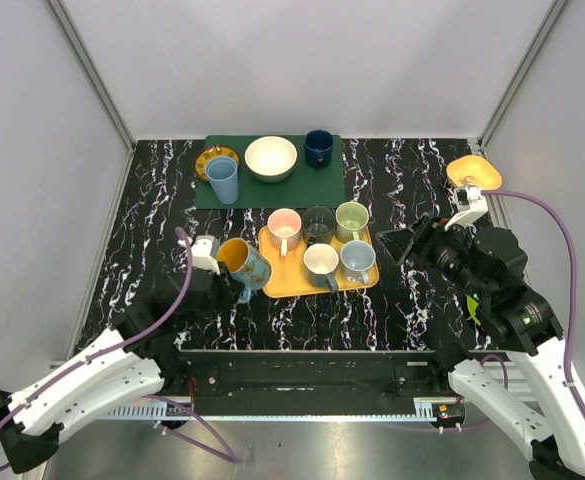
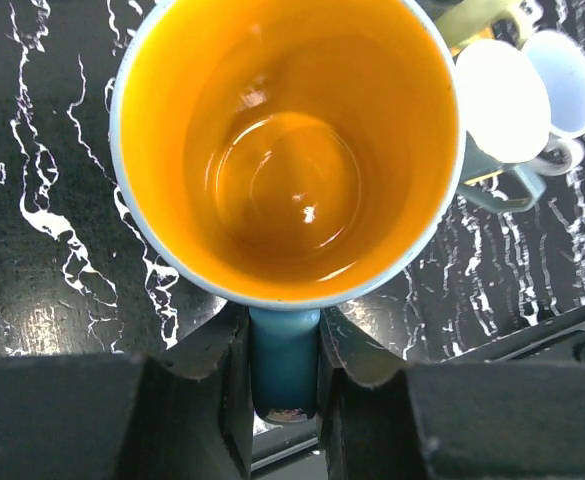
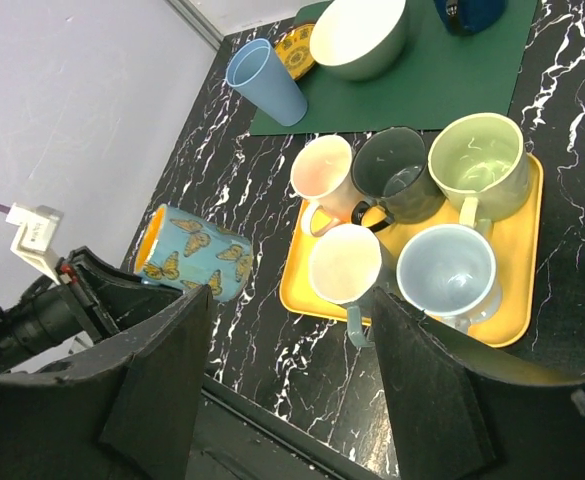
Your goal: Turn the mug right side up
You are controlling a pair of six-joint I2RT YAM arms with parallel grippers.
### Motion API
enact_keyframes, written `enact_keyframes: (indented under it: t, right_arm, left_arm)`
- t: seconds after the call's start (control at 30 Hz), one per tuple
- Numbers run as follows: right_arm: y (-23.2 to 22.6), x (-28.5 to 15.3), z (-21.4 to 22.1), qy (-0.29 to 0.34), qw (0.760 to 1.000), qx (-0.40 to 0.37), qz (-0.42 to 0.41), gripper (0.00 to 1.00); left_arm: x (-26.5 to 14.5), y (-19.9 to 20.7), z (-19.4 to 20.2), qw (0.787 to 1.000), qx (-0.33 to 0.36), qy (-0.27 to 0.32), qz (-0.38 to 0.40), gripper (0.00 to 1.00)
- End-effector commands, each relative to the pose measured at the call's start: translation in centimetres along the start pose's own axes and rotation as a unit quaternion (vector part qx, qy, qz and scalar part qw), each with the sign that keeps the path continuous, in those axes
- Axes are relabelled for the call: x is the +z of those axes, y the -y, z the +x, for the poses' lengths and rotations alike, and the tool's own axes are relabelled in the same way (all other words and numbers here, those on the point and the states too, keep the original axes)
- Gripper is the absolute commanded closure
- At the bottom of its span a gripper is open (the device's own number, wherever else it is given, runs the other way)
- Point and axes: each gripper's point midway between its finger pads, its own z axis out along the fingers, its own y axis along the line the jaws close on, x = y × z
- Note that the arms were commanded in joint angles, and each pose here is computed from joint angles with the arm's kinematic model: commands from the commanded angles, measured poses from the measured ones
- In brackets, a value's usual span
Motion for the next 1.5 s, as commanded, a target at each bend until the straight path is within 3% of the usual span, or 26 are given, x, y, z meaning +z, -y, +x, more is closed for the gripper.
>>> enact_keyframes:
  t: [0.0, 0.07, 0.4, 0.73, 1.17, 1.23, 1.27, 1.3, 1.47]
  right_arm:
    - [0.6, 0.0, -0.4, 0.012, 1.000, -0.017, 0.014, 0.30]
    - [0.8, 0.1, -0.2, 0.009, 1.000, -0.020, 0.016, 0.30]
    - [1.6, 0.3, 1.3, -0.005, 1.000, -0.014, 0.022, 0.30]
    - [2.6, 0.3, 2.0, -0.008, 0.999, -0.023, 0.034, 0.30]
    - [3.1, 0.7, 2.6, -0.016, 0.999, -0.028, 0.042, 0.30]
    - [3.2, 0.7, 2.8, -0.019, 0.999, -0.029, 0.042, 0.30]
    - [3.2, 0.7, 2.8, -0.019, 0.998, -0.029, 0.042, 0.30]
    - [3.3, 0.8, 2.8, -0.020, 0.998, -0.029, 0.043, 0.30]
    - [3.3, 0.9, 2.8, -0.021, 0.998, -0.031, 0.044, 0.30]
  left_arm:
    - [1.4, 2.6, -2.7, 0.997, -0.020, 0.066, 0.035, 1.00]
    - [2.5, 2.4, -1.6, 0.998, -0.012, 0.055, 0.027, 1.00]
    - [5.0, 3.6, -2.6, 0.993, -0.001, 0.109, 0.051, 1.00]
    - [8.4, 4.4, 0.3, 0.998, 0.040, 0.050, 0.019, 1.00]
    - [10.4, 5.9, 2.2, 0.996, 0.083, 0.018, -0.003, 1.00]
    - [10.3, 5.6, 2.8, 0.996, 0.092, 0.005, -0.016, 0.93]
    - [10.3, 5.5, 2.9, 0.995, 0.094, 0.002, -0.018, 0.80]
    - [10.2, 5.4, 3.0, 0.995, 0.097, -0.002, -0.020, 0.75]
    - [9.5, 4.2, 3.6, 0.993, 0.111, -0.012, -0.047, 0.60]
